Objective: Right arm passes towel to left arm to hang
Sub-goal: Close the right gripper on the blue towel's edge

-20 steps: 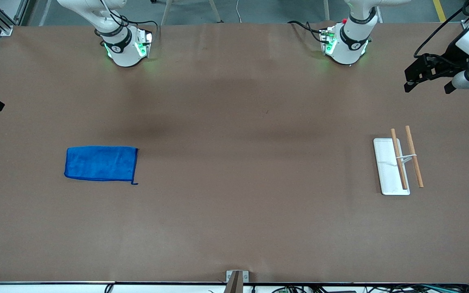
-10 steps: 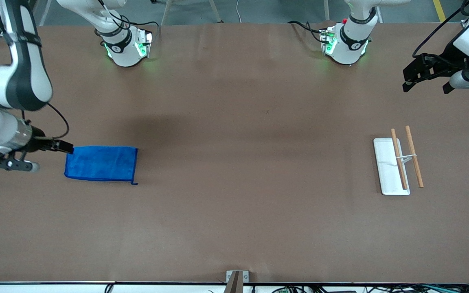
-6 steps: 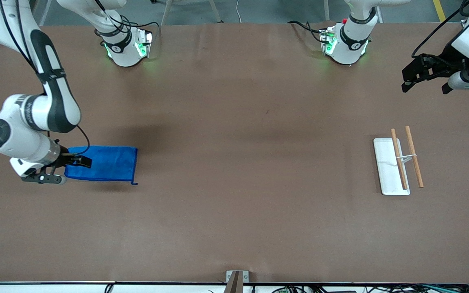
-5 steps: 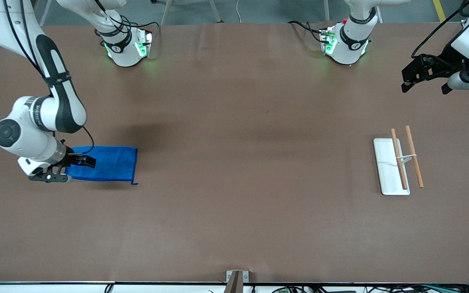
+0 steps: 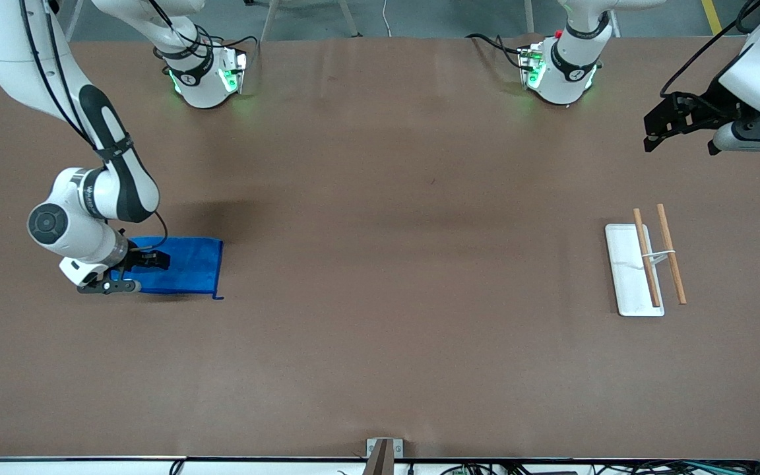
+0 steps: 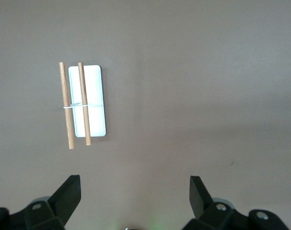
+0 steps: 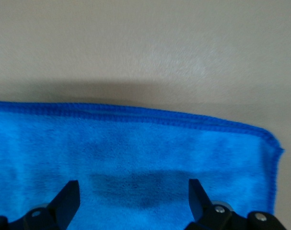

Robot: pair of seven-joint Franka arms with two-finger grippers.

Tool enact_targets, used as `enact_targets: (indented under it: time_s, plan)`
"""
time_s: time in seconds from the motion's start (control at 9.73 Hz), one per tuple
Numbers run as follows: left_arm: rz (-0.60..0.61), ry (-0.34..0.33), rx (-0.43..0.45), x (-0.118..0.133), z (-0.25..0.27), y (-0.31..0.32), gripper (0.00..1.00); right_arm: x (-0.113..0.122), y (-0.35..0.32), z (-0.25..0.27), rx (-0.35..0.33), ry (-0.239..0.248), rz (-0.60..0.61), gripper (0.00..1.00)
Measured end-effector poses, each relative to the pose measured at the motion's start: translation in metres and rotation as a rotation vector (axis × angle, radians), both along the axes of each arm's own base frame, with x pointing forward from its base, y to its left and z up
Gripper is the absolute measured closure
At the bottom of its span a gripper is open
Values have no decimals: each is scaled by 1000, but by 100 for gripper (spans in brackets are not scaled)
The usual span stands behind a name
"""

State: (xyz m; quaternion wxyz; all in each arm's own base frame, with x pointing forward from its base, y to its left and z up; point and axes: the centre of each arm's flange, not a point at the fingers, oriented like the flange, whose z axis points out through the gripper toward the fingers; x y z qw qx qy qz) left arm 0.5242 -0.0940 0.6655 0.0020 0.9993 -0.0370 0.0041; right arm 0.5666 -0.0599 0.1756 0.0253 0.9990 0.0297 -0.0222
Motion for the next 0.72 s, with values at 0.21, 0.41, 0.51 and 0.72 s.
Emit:
enact_targets:
  time_s: [0.21, 0.41, 0.51, 0.72]
  plan:
    - [-2, 3, 1, 0, -1, -1, 0, -8, 2, -9, 1, 2, 4, 2]
    - [-2, 3, 1, 0, -2, -1, 0, -7, 3, -7, 3, -1, 6, 15]
    - [-2, 5, 1, 0, -2, -1, 0, -6, 4, -5, 4, -6, 7, 30]
    - [-3, 8, 1, 0, -4, -1, 0, -3, 4, 1, 4, -18, 7, 63]
